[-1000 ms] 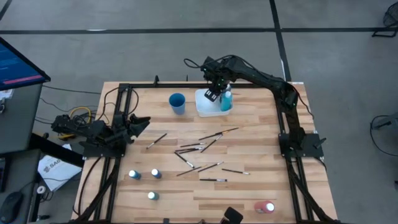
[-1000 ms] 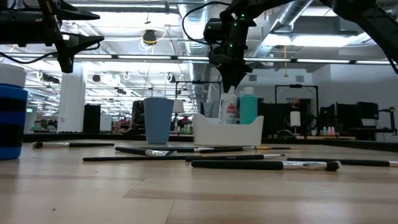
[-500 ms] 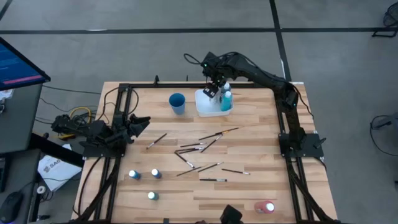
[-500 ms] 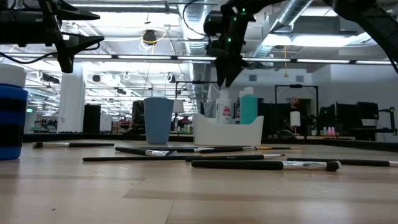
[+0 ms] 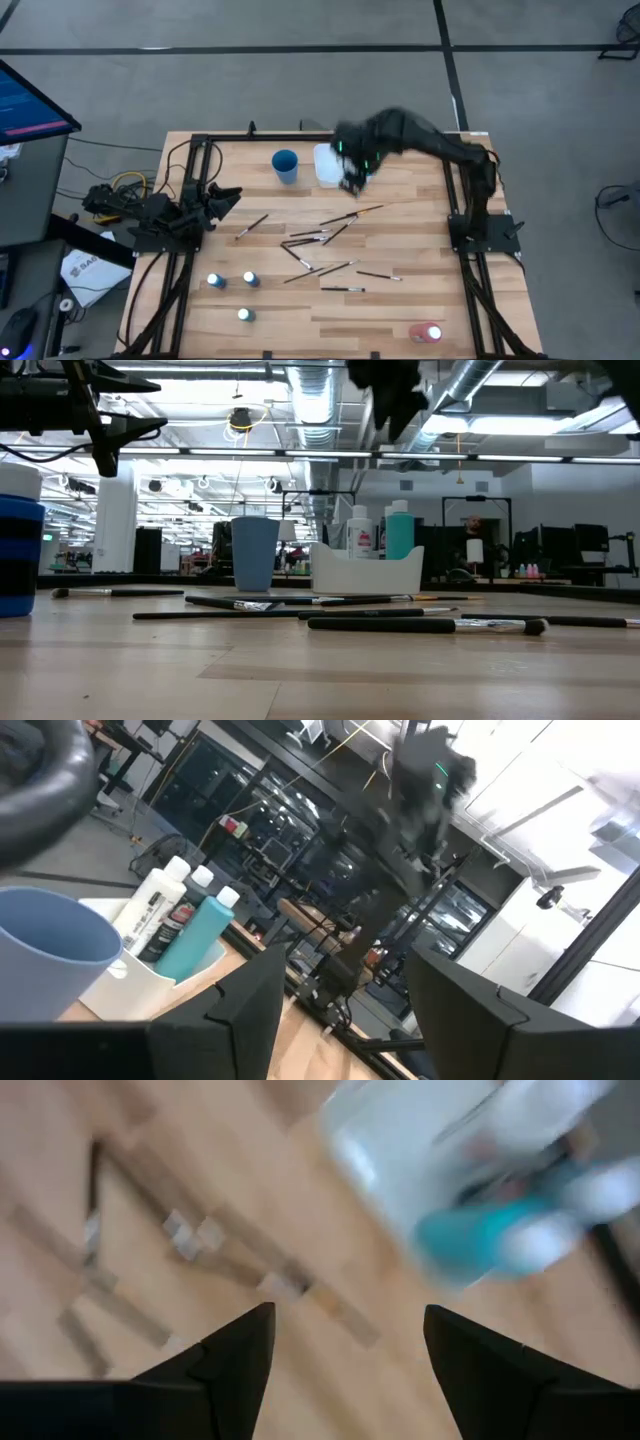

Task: Pick & Place Paint Supplies
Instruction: Put the red paint bottle into the white bin

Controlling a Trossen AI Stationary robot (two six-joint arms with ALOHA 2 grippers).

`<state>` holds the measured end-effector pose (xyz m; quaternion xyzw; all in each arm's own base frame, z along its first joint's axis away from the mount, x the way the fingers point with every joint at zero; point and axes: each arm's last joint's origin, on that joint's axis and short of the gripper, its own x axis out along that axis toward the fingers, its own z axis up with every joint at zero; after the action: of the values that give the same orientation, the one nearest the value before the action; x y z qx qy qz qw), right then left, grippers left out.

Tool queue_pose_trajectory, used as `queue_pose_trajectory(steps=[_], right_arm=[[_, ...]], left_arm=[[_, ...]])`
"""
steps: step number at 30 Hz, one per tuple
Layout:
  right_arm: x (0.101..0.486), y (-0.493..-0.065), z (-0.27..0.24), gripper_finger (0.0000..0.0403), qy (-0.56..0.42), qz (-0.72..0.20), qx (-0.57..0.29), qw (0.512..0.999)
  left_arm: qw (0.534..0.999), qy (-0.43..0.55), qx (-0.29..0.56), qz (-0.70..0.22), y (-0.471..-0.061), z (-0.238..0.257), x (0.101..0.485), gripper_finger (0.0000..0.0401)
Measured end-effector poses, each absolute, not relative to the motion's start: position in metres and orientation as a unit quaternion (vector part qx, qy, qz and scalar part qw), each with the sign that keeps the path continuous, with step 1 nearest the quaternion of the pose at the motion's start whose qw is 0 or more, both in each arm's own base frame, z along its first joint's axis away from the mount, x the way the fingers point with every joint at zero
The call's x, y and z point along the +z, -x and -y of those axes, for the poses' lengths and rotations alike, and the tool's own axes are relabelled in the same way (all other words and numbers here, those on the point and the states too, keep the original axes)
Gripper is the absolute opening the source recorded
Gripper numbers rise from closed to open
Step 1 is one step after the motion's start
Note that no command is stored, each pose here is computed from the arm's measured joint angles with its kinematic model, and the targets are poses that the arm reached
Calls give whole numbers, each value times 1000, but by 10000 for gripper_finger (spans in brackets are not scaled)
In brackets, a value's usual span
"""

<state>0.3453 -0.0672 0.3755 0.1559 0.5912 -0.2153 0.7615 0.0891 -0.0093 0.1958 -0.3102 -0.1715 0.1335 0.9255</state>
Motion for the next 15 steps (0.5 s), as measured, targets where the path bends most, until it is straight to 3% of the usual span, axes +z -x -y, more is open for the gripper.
queue_pose_trajectory(steps=[7, 15], right_arm=[[379, -294, -48, 248, -193, -596, -196, 754], [369, -226, -145, 248, -294, -632, -201, 688]], left_arm=[[926, 309, 133, 172, -89, 9, 196, 199], [925, 308, 137, 172, -89, 9, 196, 199]])
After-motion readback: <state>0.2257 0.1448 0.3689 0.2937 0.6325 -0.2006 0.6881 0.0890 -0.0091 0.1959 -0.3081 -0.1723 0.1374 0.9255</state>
